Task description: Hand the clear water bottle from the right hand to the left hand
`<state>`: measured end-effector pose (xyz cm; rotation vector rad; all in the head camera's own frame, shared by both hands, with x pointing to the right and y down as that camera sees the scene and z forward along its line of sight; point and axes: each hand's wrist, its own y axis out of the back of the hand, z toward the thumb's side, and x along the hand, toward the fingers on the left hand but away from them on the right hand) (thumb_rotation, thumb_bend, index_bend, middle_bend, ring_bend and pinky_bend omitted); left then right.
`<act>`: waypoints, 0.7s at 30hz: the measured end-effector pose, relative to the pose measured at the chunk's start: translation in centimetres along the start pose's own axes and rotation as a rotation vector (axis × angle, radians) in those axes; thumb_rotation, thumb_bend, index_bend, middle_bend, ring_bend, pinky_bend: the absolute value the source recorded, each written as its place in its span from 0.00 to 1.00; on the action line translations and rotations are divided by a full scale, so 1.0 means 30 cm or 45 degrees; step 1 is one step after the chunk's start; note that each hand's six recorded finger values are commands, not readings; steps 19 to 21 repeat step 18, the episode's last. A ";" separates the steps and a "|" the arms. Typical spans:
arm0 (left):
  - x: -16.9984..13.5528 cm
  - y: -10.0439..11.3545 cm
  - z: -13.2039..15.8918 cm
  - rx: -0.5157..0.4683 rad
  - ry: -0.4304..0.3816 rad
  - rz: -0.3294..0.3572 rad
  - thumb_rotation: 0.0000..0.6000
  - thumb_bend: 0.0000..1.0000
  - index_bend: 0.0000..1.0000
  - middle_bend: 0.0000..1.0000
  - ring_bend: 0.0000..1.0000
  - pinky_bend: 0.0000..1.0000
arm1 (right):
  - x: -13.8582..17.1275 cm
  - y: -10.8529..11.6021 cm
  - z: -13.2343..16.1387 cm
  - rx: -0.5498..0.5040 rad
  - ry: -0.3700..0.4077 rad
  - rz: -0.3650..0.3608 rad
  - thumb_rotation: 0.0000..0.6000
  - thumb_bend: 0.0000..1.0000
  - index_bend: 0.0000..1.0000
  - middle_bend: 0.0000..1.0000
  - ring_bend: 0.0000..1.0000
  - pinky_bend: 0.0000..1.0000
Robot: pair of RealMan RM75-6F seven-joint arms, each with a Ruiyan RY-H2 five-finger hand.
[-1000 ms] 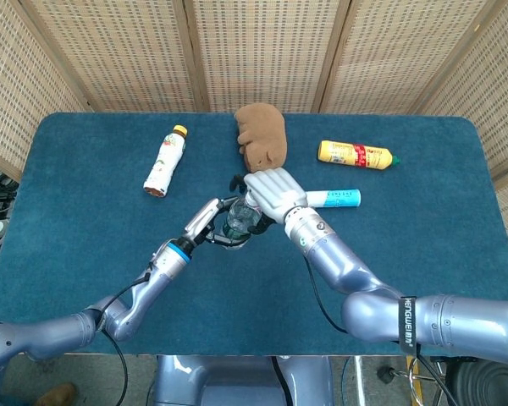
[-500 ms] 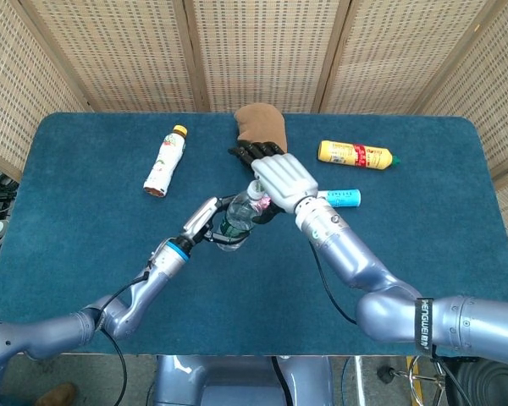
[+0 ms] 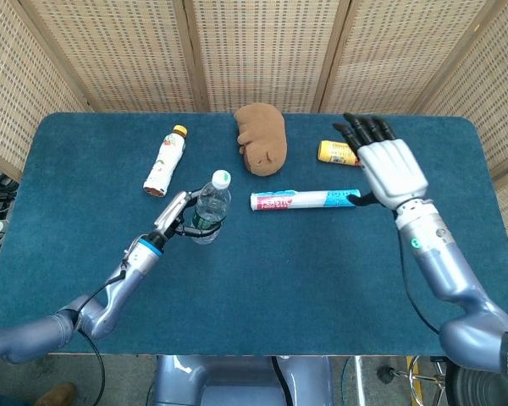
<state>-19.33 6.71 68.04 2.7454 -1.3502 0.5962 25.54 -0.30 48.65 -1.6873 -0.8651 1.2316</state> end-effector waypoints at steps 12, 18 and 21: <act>-0.078 0.007 0.035 -0.015 -0.044 -0.018 1.00 0.50 0.72 0.55 0.56 0.51 | 0.375 -0.384 -0.412 0.137 -0.199 0.054 1.00 0.00 0.00 0.00 0.00 0.00; -0.098 -0.009 0.054 -0.015 -0.054 -0.032 1.00 0.50 0.72 0.55 0.56 0.51 | 0.536 -0.534 -0.426 0.154 -0.214 0.114 1.00 0.00 0.00 0.00 0.00 0.00; -0.098 -0.009 0.054 -0.015 -0.054 -0.032 1.00 0.50 0.72 0.55 0.56 0.51 | 0.536 -0.534 -0.426 0.154 -0.214 0.114 1.00 0.00 0.00 0.00 0.00 0.00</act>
